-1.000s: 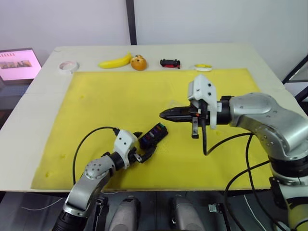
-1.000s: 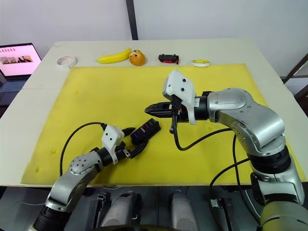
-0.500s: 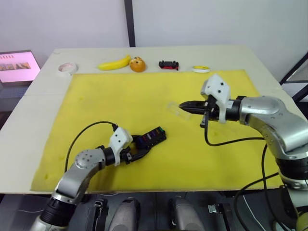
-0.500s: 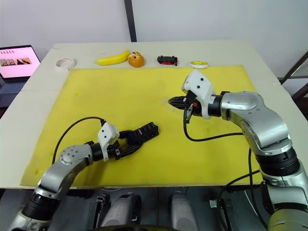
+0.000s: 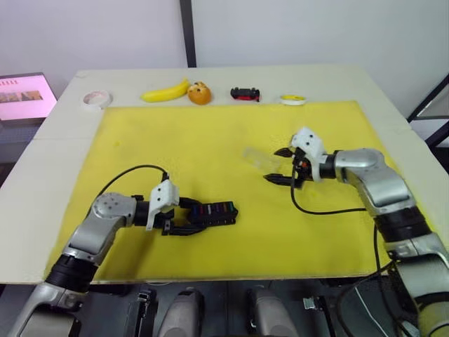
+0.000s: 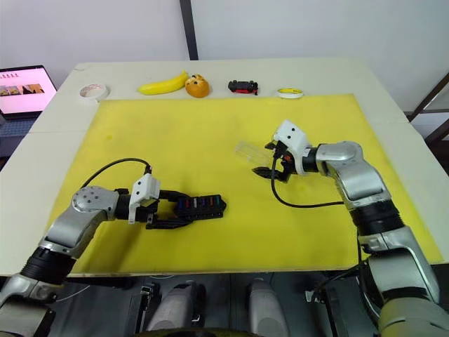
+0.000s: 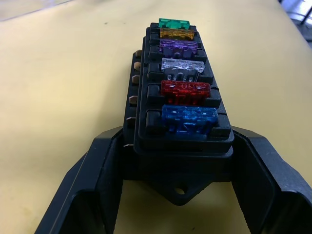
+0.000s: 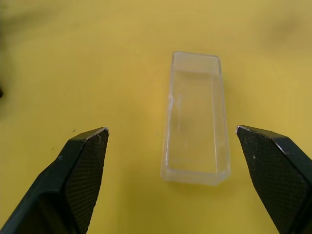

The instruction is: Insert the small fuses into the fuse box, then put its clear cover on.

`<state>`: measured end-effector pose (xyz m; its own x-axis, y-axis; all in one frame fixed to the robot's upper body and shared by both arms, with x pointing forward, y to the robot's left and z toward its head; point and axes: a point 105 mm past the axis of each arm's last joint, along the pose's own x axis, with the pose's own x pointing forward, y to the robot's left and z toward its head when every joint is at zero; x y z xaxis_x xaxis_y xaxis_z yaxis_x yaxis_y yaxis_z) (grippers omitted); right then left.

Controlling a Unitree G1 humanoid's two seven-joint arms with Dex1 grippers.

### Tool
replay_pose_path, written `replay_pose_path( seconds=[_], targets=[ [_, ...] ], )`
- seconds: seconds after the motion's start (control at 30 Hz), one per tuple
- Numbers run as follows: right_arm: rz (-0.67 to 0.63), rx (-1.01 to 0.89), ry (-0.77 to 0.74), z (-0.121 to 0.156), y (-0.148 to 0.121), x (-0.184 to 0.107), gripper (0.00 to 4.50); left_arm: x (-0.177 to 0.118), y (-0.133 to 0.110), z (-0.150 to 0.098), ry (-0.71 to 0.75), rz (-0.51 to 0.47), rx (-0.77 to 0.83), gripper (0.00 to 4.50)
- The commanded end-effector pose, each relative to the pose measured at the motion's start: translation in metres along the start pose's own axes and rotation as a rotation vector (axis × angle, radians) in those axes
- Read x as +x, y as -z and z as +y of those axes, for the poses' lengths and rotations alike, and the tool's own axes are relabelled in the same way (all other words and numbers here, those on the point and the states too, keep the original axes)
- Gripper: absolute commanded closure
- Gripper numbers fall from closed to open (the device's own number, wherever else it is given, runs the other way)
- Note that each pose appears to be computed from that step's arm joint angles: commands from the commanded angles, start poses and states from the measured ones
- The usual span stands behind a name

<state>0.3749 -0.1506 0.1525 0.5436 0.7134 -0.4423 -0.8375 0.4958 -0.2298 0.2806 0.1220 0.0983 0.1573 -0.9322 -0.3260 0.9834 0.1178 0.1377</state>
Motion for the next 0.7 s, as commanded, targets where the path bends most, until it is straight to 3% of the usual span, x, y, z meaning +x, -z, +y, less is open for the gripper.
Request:
replay_pose_path(
  seconds=[0.03, 0.33, 0.43, 0.57, 0.7],
  targets=[
    [-0.014, -0.008, 0.000, -0.008, -0.009, 0.003, 0.04, 0.002, -0.002, -0.004, 0.040, 0.001, 0.026, 1.95],
    [-0.010, 0.070, -0.013, -0.013, -0.005, 0.022, 0.04, -0.002, 0.000, -0.008, 0.038, 0.002, 0.023, 1.95],
    [0.001, 0.076, -0.013, -0.014, -0.003, 0.024, 0.86, -0.003, 0.001, -0.009, 0.035, 0.002, 0.018, 1.95],
    [-0.020, 0.069, -0.012, -0.014, -0.009, 0.020, 2.78, -0.003, 0.002, -0.010, 0.033, 0.002, 0.013, 1.95],
    [-0.042, 0.020, -0.016, -0.011, -0.024, 0.011, 2.78, -0.004, 0.002, -0.009, 0.029, 0.002, 0.005, 1.95]
  ],
)
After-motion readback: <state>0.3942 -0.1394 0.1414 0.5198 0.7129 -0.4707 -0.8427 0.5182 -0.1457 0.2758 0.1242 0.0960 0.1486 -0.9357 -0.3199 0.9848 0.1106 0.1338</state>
